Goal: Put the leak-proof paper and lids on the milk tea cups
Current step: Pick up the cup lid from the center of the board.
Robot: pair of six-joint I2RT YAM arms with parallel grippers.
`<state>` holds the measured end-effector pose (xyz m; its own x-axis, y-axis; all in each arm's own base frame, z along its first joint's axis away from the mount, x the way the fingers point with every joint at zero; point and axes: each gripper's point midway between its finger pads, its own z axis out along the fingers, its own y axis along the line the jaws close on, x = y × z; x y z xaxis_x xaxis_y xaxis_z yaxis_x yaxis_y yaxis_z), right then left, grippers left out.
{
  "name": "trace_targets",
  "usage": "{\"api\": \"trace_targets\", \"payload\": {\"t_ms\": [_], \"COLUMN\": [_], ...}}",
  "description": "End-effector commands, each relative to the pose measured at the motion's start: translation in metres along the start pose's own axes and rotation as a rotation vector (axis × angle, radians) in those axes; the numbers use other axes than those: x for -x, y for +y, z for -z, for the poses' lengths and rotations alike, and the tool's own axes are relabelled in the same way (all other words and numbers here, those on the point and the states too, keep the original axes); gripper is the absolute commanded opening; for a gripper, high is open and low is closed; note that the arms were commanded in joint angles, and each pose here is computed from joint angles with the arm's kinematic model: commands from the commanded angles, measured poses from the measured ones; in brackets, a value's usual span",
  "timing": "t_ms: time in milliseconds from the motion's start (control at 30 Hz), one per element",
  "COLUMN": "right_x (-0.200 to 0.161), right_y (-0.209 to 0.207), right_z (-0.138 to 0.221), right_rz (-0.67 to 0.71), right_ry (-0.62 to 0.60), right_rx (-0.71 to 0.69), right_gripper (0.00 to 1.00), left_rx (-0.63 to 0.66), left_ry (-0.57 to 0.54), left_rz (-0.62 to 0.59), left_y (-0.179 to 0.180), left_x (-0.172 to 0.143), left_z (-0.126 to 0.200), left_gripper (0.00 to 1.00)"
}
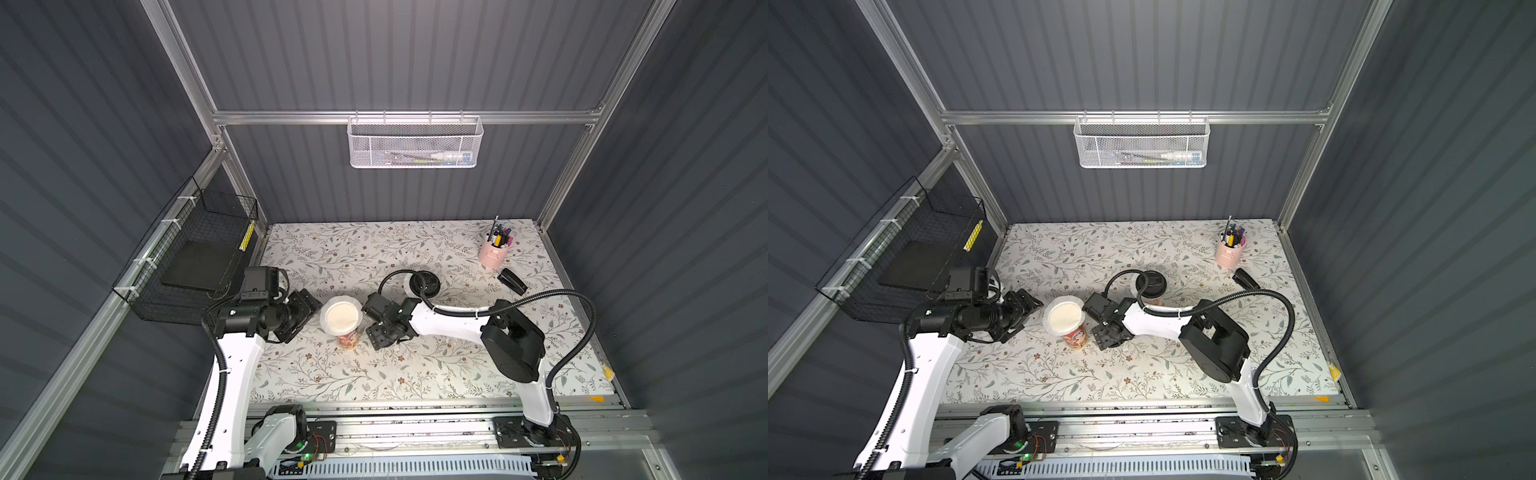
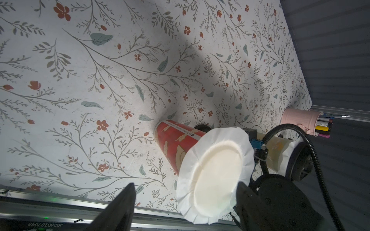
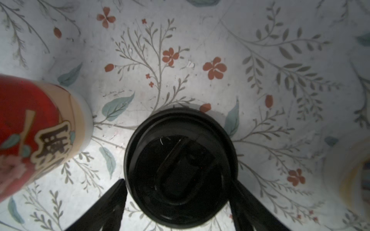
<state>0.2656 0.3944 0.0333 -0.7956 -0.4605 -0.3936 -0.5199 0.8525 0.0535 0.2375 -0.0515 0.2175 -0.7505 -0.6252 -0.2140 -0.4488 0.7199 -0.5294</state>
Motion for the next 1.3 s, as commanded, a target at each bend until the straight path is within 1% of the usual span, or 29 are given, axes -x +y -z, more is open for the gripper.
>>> {"api": "trace_targets", "payload": {"t_ms": [0,233,433,667,1000,1267], "right_x": [-0.002,-0.003,-0.006,-0.008,0.003,-0.008], "right_y": [-0.005,-0.007,-0.008,-0.008,-0.008,-0.018], "right_z": [-0.003,-0.007,-0.013,-0.012,0.026,0.067], "right_rz": [-0.009,-0.009,-0.018,-0.012,-0.015,-0.026], "right_ry": [0.025,0.04,0.059,0.065,0.0,-0.015], "right_rx": [-0.028,-0.05,-0.056,-0.055,-0.019,-0.021], "right_gripper": [0.81,0.79,0.79,0.74,0.71,0.7], "left_rx": [0.006,0.007,0.009,0.011,0.016,0.013], "left_ry": [-0.01,-0.008,-0.009,-0.018,-0.023,-0.016], "left_rz": [-0.013,-0.012,-0.014,-0.017,-0.016,0.004], "left_y": [0.0,-0.001,0.0,-0.001,0.001,-0.001], "left_x": [0.002,0.002,0.002,0.003,0.002,0.003], "left_z": [0.007,0.006,0.007,0.01,0.011,0.008], "left_gripper": [0.79,0.79,0.79,0.79,0.79,0.79]}}
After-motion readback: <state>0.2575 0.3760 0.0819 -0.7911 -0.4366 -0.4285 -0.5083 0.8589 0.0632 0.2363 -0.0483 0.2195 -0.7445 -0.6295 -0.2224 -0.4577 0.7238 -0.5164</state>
